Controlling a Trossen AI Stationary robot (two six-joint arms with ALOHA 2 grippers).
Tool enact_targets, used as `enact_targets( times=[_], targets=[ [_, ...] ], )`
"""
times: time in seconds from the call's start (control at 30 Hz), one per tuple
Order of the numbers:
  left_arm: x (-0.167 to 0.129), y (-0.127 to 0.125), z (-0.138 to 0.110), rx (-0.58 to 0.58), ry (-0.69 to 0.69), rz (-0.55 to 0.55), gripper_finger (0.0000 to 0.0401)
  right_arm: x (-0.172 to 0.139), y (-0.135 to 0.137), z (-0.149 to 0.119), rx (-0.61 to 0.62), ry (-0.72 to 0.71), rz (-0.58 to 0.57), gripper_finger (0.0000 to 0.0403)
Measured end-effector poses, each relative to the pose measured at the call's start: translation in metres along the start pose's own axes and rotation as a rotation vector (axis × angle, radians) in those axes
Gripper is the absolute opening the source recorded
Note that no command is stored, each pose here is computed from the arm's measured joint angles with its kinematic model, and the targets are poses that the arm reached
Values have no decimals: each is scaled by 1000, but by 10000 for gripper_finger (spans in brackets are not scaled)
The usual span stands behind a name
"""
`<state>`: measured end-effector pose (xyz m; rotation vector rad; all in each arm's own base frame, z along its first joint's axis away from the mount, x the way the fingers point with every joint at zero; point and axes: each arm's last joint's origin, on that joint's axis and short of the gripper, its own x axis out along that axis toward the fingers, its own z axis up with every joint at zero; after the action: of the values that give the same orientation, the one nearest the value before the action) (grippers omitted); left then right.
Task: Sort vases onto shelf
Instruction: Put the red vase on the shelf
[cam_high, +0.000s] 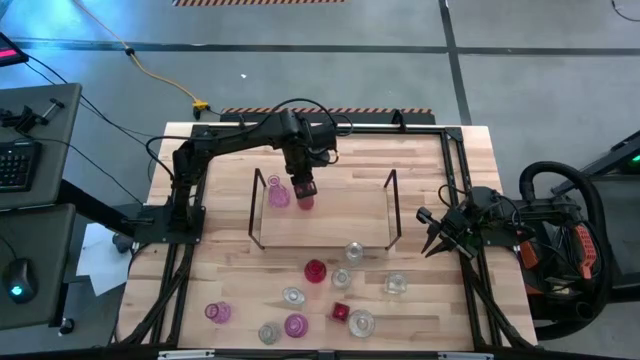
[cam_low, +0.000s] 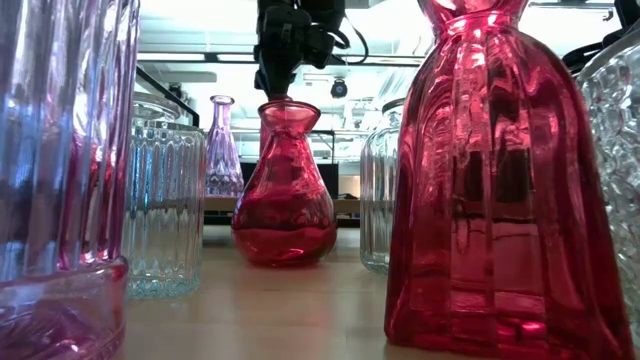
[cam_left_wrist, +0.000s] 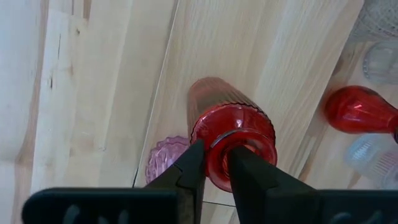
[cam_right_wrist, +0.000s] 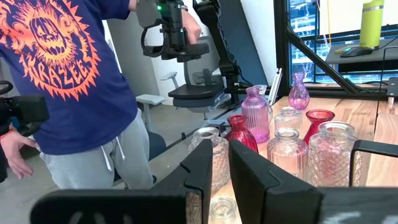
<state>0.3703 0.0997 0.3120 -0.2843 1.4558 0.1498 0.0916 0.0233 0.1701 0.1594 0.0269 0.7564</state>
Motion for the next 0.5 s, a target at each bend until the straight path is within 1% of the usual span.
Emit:
enact_targets(
  times=[0.27, 0.5],
  targets=[
    [15, -2, -6, 12, 65, -3, 94, 0, 0, 0, 0, 0, 0, 48],
    [15, -3, -2, 20, 19, 0, 99, 0, 0, 0, 0, 0, 0, 48]
  ],
)
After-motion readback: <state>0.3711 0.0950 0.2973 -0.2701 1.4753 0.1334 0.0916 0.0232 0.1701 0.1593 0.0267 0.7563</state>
